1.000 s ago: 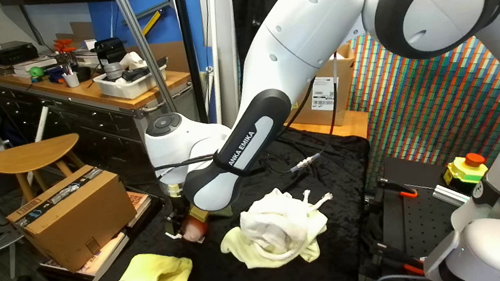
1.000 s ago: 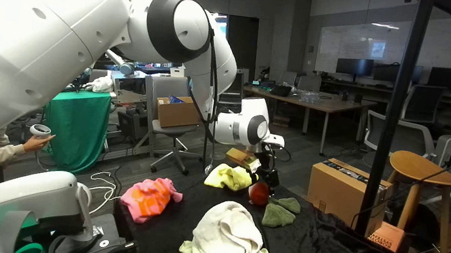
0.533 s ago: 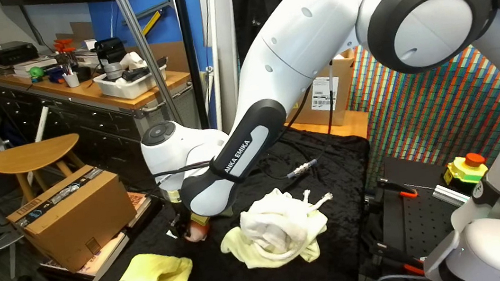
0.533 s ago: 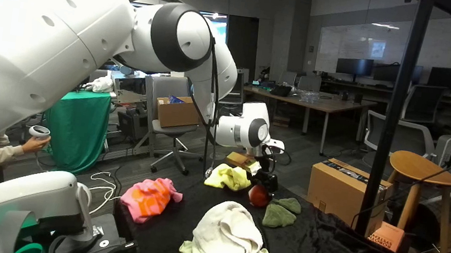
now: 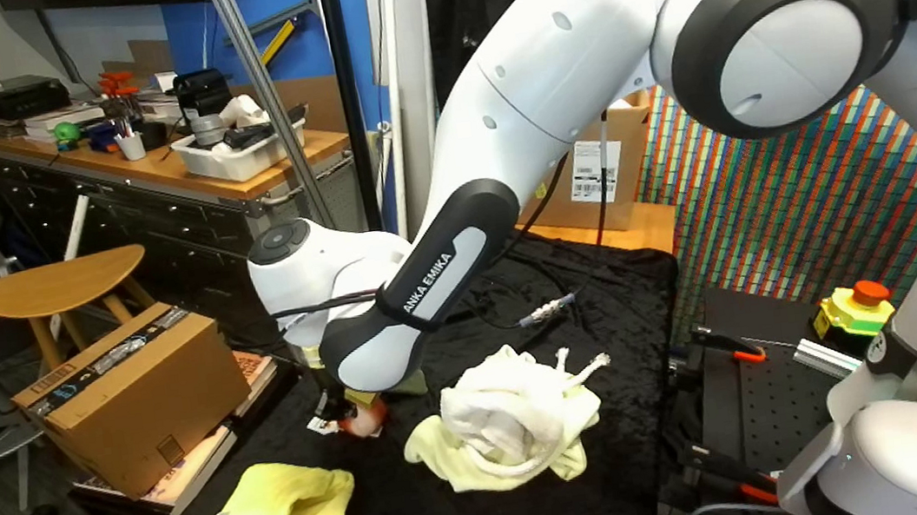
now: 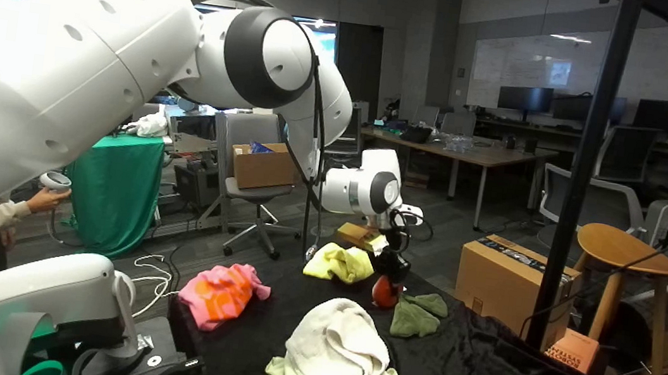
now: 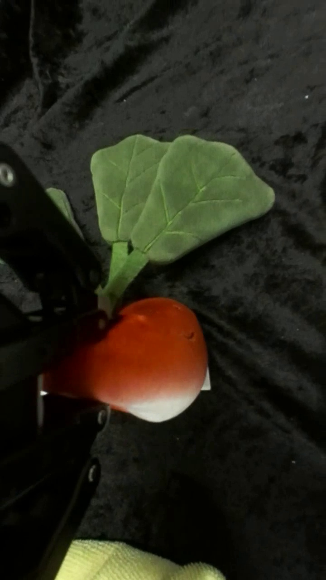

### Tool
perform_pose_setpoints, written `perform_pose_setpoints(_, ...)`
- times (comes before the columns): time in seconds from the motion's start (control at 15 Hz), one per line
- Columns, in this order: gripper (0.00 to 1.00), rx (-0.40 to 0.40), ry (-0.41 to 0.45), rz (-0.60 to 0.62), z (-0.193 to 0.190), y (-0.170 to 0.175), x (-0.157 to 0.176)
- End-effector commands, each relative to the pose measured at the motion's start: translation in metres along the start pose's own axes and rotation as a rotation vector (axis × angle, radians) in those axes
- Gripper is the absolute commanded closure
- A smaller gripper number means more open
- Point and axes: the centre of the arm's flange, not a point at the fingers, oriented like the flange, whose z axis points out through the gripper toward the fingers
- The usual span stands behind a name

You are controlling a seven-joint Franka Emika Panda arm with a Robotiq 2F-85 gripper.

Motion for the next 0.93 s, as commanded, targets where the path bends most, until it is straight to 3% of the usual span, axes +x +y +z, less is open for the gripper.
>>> perform_pose_setpoints(0.0, 0.95, -0.034, -0.017, -0.007, -0.018, -0.001, -0.002)
perform_pose_setpoints(0.33, 0.94, -0.048, -0.036, -0.02, -0.048, 0.004, -0.023)
perform_pose_setpoints(0.87, 0.94, -0.123, -0.049, 0.028, -0.095, 0.051, -0.073)
